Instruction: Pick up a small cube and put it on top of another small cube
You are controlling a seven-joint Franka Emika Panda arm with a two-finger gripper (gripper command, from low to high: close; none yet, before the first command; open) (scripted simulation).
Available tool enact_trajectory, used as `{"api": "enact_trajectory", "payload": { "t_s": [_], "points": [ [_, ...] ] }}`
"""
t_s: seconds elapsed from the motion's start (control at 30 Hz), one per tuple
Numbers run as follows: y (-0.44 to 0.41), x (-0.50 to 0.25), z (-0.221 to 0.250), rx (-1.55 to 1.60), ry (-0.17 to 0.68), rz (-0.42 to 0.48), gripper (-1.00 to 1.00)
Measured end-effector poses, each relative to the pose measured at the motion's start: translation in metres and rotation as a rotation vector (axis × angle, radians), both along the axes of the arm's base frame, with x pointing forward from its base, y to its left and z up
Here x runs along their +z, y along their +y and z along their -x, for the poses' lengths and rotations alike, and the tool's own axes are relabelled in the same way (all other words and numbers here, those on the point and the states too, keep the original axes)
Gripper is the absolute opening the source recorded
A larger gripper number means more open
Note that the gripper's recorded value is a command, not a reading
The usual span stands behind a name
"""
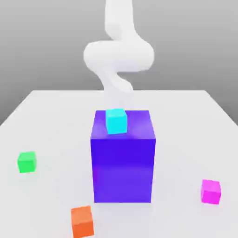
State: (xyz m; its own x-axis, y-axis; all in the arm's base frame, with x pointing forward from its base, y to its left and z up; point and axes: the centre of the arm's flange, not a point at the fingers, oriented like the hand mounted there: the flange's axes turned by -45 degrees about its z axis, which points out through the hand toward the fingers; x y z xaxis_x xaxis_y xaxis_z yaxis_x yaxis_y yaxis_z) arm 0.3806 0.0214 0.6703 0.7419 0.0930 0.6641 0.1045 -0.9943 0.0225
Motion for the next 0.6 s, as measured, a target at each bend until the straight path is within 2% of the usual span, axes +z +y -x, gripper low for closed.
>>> {"api": "enact_trajectory", "payload": {
  "t_s": [0.13,0.3,0.47,0.6],
  "points": [
    [0.044,-0.073,-0.043,0.192,0.112,0.065,0.00],
    [0.105,-0.169,-0.069,0.426,0.239,0.152,0.00],
    [0.165,-0.269,-0.066,0.662,0.356,0.249,0.00],
    [0.211,-0.348,-0.042,0.865,0.444,0.337,0.00]
  ]
}}
